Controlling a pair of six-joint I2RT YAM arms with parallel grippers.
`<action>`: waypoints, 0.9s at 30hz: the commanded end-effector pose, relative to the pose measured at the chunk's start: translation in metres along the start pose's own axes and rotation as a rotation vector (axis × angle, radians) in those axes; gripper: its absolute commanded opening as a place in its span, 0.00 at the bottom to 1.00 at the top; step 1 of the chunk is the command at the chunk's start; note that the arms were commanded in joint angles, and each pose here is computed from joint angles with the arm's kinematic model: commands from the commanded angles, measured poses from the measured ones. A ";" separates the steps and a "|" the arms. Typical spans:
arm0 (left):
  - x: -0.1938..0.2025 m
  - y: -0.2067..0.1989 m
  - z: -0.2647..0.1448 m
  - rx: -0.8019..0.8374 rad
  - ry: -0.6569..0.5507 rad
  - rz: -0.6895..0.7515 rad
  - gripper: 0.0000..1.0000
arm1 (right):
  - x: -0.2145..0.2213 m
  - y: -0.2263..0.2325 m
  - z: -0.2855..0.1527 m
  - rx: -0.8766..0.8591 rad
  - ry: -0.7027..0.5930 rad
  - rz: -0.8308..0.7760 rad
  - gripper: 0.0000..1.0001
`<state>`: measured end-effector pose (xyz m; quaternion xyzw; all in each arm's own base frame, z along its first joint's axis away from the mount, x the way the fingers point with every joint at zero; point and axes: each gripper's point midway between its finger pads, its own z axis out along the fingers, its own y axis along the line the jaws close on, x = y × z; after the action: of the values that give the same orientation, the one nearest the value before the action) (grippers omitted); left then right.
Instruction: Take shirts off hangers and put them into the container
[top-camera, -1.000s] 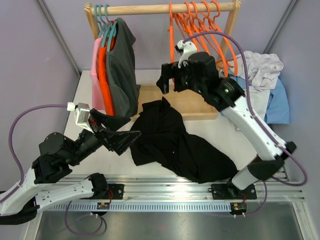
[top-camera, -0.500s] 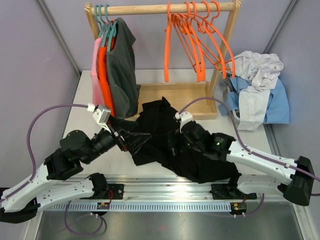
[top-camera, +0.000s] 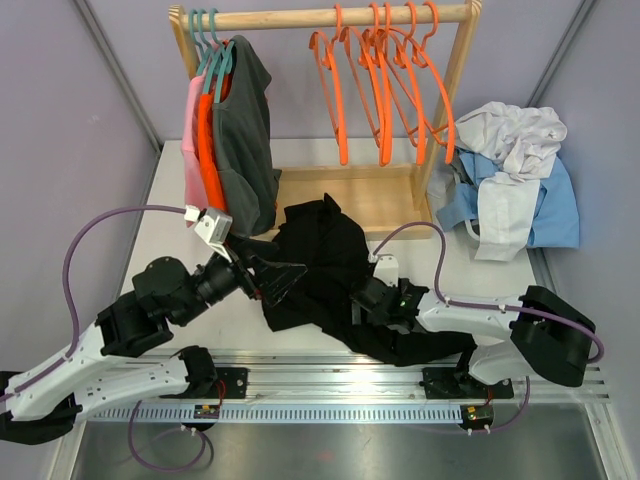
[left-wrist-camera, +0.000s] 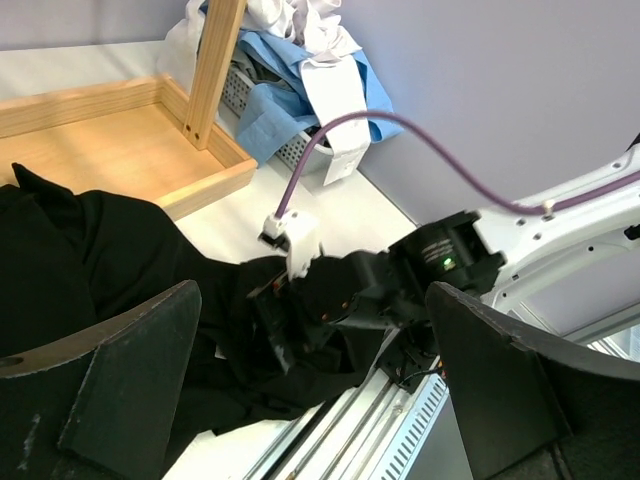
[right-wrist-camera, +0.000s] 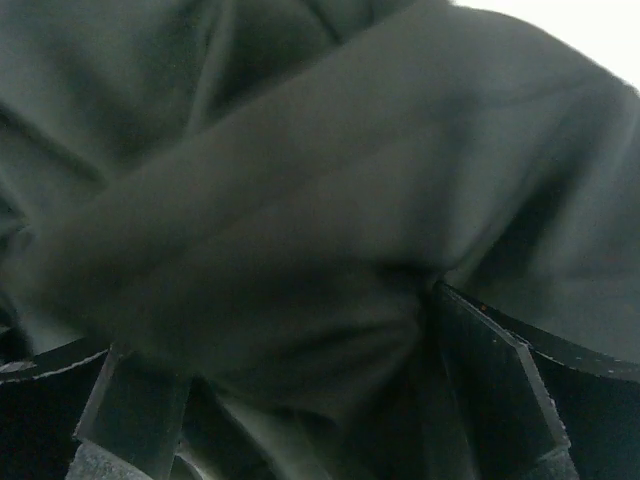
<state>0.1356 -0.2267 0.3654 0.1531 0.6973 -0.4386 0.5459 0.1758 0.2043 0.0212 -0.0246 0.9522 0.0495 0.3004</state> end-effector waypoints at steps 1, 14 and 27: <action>-0.007 0.002 -0.001 -0.017 -0.035 -0.014 0.99 | -0.017 0.074 0.002 -0.306 -0.043 0.114 1.00; -0.010 0.001 -0.018 0.015 -0.069 -0.037 0.99 | -0.080 0.175 -0.024 -0.604 -0.144 -0.015 0.99; -0.023 0.005 -0.036 0.013 -0.118 -0.034 0.99 | -0.101 0.238 0.040 -0.533 -0.126 -0.084 0.99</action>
<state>0.1248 -0.1978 0.3719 0.1297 0.6798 -0.4543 0.5610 0.2541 0.4304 0.0580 -0.1266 0.8920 0.2800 0.3314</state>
